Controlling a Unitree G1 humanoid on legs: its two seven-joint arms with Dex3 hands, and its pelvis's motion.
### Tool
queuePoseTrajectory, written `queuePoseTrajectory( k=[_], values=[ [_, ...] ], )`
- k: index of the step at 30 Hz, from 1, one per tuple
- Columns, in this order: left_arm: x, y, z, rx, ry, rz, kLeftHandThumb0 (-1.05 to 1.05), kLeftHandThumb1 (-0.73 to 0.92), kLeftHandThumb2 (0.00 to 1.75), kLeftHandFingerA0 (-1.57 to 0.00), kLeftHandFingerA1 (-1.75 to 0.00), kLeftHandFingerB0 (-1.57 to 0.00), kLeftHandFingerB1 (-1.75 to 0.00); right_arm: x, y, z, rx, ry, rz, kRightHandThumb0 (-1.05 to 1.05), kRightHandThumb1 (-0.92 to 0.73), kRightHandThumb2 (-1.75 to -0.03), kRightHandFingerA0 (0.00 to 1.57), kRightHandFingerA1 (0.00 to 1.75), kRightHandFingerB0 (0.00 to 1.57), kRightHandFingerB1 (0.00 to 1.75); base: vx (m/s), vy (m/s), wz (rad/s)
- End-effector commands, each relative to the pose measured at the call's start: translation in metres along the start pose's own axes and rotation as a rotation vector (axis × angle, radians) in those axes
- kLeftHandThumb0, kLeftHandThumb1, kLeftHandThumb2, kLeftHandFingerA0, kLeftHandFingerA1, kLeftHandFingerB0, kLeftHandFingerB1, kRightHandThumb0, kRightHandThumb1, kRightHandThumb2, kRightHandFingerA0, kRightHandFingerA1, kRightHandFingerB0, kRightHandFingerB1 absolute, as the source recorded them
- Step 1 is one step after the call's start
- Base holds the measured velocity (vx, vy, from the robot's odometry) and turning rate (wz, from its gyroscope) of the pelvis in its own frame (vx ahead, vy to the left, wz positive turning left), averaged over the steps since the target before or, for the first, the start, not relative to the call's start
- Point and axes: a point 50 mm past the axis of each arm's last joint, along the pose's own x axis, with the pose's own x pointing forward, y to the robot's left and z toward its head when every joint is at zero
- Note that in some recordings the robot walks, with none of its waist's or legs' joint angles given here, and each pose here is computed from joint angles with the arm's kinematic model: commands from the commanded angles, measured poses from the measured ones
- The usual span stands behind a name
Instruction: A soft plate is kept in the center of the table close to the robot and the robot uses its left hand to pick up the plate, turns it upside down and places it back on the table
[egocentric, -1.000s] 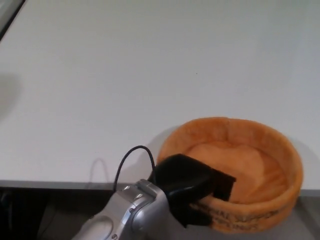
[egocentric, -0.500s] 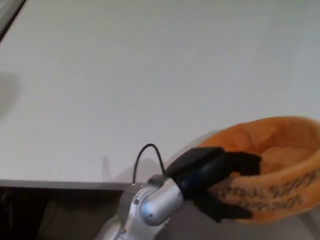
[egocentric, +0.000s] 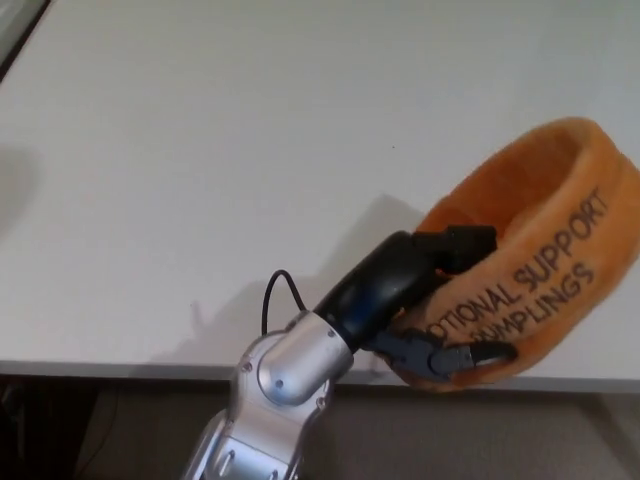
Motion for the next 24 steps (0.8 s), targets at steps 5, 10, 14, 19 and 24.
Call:
queuePoseTrajectory(
  k=[5,10,14,19,24],
  values=[
    [0.038,-0.018,0.049,-1.336,-0.294,0.249,-0.23,0.61,0.70,-1.03,-1.75,-0.73,-1.75,0.008,-0.009,0.007,-0.057,-0.002,-0.002,-0.64,-0.90,-0.67,0.39,0.53,0.27,0.37,0.00,0.000,0.00],
    [0.033,-0.012,0.034,-1.631,-0.269,0.378,-0.39,0.50,0.88,-1.22,-1.46,-0.95,-1.32,0.008,-0.009,0.005,-0.007,0.002,0.003,-0.63,-0.88,-0.67,0.42,0.49,0.30,0.35,0.00,0.000,0.00],
    [0.031,-0.008,0.026,-1.764,-0.303,0.443,-0.26,0.66,0.64,-0.95,-1.75,-0.64,-1.75,0.011,-0.007,0.006,-0.008,-0.002,-0.004,-0.61,-0.88,-0.67,0.42,0.49,0.31,0.35,0.00,0.000,0.00],
    [0.024,-0.011,0.014,-1.952,-0.327,0.602,-0.30,0.70,0.61,-0.94,-1.75,-0.59,-1.35,0.010,-0.003,0.003,-0.008,0.011,0.013,-0.64,-0.87,-0.66,0.42,0.47,0.30,0.35,0.00,0.000,0.00],
    [0.019,-0.013,-0.008,-2.077,-0.277,0.788,-0.36,0.75,0.61,-0.93,-1.75,-0.53,-1.75,0.010,-0.006,0.005,-0.037,0.011,0.018,-0.64,-0.89,-0.67,0.41,0.48,0.29,0.35,0.00,0.000,0.00]
  ],
)
